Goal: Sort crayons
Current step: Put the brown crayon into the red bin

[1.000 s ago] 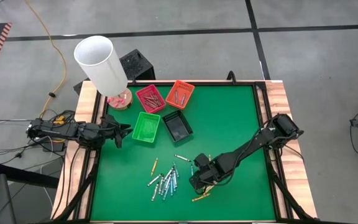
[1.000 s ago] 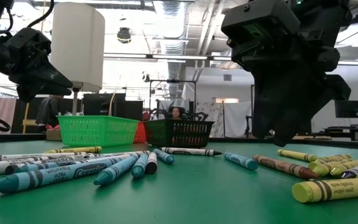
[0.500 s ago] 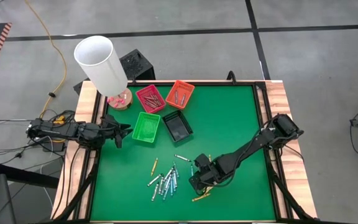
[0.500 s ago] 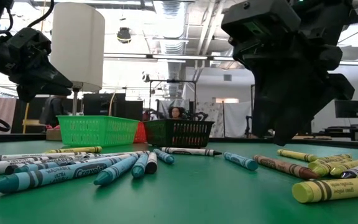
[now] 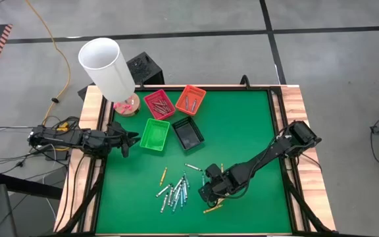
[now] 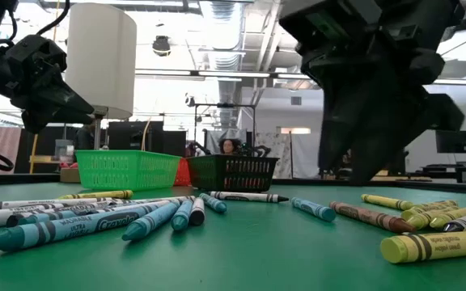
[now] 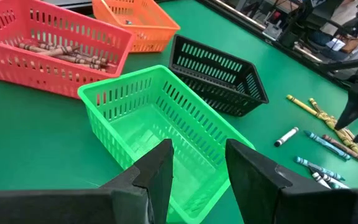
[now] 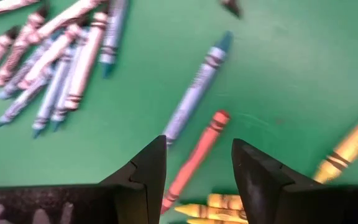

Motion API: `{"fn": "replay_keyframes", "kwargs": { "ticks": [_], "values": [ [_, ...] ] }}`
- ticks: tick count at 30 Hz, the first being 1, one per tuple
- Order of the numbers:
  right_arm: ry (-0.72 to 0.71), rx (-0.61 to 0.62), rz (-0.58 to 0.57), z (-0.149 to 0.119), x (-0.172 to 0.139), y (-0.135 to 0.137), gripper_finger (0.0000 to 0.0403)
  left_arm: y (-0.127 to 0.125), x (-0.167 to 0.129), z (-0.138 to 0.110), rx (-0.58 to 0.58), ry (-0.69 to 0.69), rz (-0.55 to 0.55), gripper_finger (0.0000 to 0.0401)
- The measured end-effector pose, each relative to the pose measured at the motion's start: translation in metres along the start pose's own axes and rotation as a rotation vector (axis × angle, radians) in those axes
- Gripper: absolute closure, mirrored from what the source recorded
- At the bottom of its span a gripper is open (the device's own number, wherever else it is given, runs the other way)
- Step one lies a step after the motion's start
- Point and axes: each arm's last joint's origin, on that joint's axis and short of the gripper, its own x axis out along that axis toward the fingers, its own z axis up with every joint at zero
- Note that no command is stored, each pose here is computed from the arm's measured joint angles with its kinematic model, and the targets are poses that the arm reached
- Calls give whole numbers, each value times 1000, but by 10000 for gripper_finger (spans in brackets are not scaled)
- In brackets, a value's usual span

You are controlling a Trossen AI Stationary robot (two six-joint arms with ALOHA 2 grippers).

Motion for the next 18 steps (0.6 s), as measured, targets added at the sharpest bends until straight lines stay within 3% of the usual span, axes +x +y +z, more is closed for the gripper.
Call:
{"fn": "replay_keyframes", "kwargs": {
  "ticks": [10,18],
  "values": [
    [24,64,-43,-2,8,-2,237,0,0,0,0,-1,1,264],
    [120,-61,-122,-4,29,19,260,0,0,0,2,2,3,264]
  ]
}}
